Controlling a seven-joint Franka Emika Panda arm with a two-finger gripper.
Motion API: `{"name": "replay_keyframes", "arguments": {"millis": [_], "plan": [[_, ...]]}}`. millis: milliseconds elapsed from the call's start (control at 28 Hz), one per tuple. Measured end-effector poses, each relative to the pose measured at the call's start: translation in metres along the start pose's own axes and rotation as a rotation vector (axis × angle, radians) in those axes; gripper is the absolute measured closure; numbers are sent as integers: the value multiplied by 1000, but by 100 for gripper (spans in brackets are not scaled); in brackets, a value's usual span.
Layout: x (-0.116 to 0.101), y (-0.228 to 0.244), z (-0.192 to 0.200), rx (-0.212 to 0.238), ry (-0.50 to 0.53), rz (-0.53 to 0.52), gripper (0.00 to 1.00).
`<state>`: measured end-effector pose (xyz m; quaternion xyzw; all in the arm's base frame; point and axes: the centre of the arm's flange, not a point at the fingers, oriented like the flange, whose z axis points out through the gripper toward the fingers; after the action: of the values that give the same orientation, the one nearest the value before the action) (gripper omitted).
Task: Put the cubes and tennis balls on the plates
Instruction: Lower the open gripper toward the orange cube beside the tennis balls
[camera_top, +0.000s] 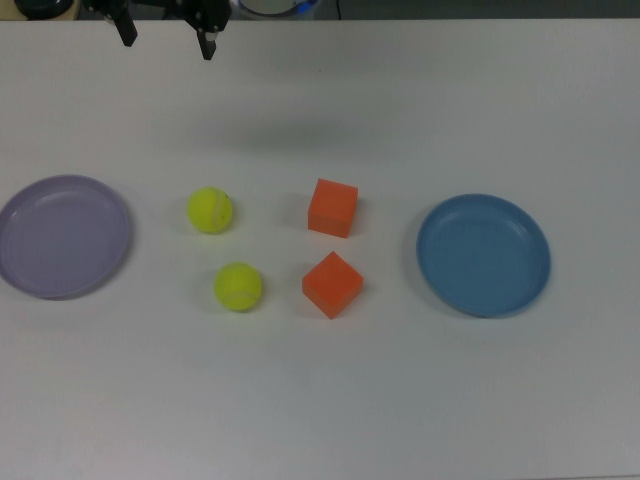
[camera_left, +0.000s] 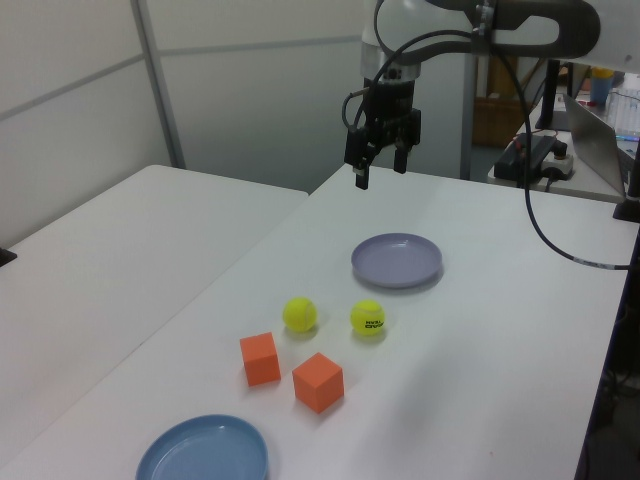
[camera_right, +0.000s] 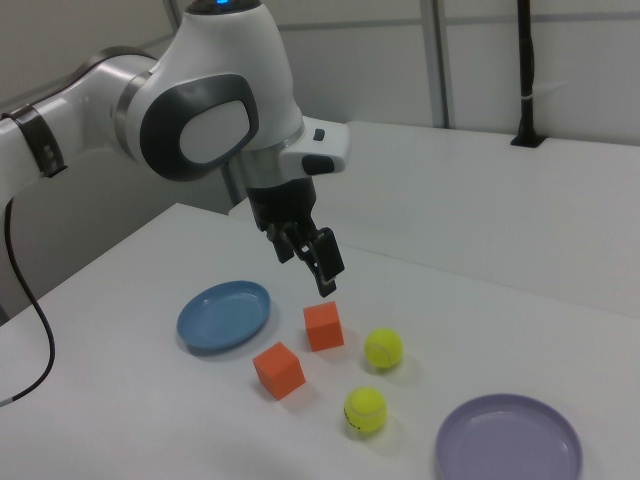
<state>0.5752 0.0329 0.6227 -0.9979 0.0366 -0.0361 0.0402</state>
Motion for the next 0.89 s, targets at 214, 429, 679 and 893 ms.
{"name": "replay_keyframes", "arguments": {"millis": [214,429,679,893], "plan": [[-4,-51,35,22,16,-19,0],[-25,-119,86,29,-10,-60,0],[-39,-147,133,46,29,-57,0],[-46,-152,177,52,49,-34,0]]}}
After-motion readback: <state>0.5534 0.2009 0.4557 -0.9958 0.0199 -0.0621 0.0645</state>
